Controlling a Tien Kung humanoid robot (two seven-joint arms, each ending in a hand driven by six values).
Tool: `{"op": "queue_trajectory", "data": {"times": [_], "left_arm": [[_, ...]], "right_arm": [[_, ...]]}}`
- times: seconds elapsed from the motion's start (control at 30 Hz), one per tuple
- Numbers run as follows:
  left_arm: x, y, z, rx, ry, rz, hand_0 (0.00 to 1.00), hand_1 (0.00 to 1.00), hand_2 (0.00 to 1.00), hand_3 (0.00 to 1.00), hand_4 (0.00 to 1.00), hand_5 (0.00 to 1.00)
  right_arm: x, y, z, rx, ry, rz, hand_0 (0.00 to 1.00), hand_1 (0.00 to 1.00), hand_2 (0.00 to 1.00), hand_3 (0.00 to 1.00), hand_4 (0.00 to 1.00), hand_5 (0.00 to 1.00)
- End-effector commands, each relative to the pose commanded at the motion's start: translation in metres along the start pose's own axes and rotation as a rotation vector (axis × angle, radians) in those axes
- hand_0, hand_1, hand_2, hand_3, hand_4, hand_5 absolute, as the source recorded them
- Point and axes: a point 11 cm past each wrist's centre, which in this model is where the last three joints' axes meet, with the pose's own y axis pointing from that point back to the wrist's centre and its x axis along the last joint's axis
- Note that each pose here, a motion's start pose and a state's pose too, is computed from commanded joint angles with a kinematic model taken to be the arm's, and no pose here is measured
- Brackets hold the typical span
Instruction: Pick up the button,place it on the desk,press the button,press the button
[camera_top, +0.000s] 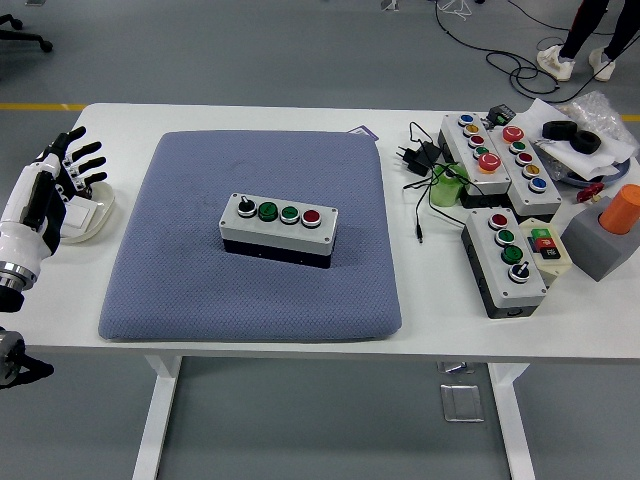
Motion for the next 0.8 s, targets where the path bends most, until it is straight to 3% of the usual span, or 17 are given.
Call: {"op": "queue_trajectory", "data": {"times": [0.27, 0.6, 0.8], "left_arm": [[-0.003, 0.006, -0.013, 0.039, 0.01, -0.005, 0.713, 0.799, 0.852, 0.889, 0.637, 0.998], [-0.011, 0.006, -0.02, 0.063, 0.048, -0.024, 0.714, 0.799, 0.85, 0.888, 0.64, 0.998], [-0.002, 0.013, -0.029, 0.093, 0.06, -0.001, 0.712, 0.799, 0.85, 0.888, 0.639, 0.998]], "right_arm": [[0.0, -0.001, 0.005, -0.005, -0.012, 0.003, 0.627, 0.477, 0.539, 0.582, 0.28, 0.022], [-0.002, -0.003, 0.023, -0.03, -0.027, 0.003, 0.627, 0.477, 0.539, 0.582, 0.279, 0.022], [-0.001, -0.004, 0.028, -0.04, -0.027, 0.004, 0.627, 0.477, 0.539, 0.582, 0.279, 0.022]]}}
